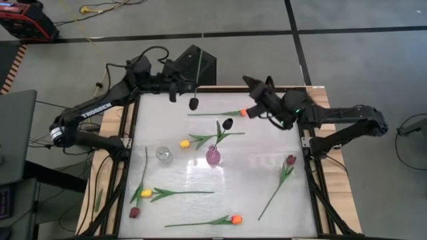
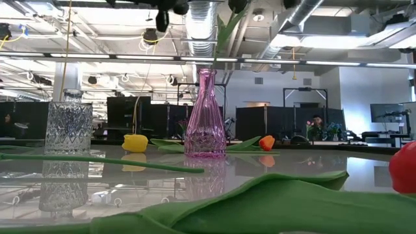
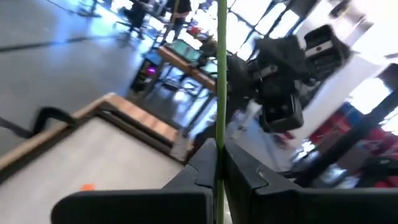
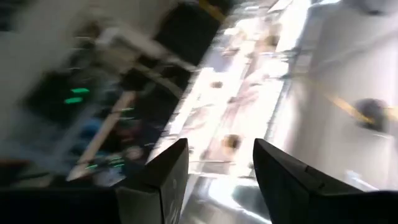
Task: Sort flowers into vase by color
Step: Put the black flower into the violet vase
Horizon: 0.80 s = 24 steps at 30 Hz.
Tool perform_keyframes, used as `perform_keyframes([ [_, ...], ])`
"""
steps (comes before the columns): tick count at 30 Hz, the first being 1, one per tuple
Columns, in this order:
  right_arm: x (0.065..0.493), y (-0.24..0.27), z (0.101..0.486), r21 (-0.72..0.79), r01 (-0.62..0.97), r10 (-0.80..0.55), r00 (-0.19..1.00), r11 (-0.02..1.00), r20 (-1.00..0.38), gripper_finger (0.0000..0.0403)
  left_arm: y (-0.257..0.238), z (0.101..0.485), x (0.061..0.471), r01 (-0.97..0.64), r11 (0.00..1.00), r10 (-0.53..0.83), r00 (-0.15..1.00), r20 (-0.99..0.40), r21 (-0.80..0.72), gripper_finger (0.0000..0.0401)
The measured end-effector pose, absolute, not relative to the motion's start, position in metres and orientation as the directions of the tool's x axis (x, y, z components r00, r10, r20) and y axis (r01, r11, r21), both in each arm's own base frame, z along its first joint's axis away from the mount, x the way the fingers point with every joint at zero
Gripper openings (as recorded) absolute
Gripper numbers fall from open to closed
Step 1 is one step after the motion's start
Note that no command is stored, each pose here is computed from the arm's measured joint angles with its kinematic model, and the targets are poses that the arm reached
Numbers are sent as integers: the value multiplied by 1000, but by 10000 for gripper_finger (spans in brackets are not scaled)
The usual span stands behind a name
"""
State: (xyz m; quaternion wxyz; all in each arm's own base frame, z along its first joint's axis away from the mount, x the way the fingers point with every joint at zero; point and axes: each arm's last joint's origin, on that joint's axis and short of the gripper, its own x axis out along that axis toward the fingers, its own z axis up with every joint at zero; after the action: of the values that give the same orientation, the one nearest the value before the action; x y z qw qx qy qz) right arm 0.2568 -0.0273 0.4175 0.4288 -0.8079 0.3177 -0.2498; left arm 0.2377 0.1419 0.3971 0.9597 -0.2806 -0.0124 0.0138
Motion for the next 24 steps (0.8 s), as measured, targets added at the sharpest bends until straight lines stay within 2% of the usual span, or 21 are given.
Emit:
perform_keyframes([
  [4,258,-34,425,-804,-186,-578,784,-565,225,205,145,388,257,71,795,-59,997,40,-603,0],
  [9,265,-37,423,-776,-130,-473,849,-618,235,205,149,379,276,179,733,-165,983,84,-656,0],
  [15,282,-50,410,-757,-173,-494,841,-630,218,205,153,375,294,239,684,-240,966,96,-689,0],
  [24,314,-70,397,-743,-211,-514,834,-635,202,205,149,379,299,270,695,-280,955,95,-667,0],
])
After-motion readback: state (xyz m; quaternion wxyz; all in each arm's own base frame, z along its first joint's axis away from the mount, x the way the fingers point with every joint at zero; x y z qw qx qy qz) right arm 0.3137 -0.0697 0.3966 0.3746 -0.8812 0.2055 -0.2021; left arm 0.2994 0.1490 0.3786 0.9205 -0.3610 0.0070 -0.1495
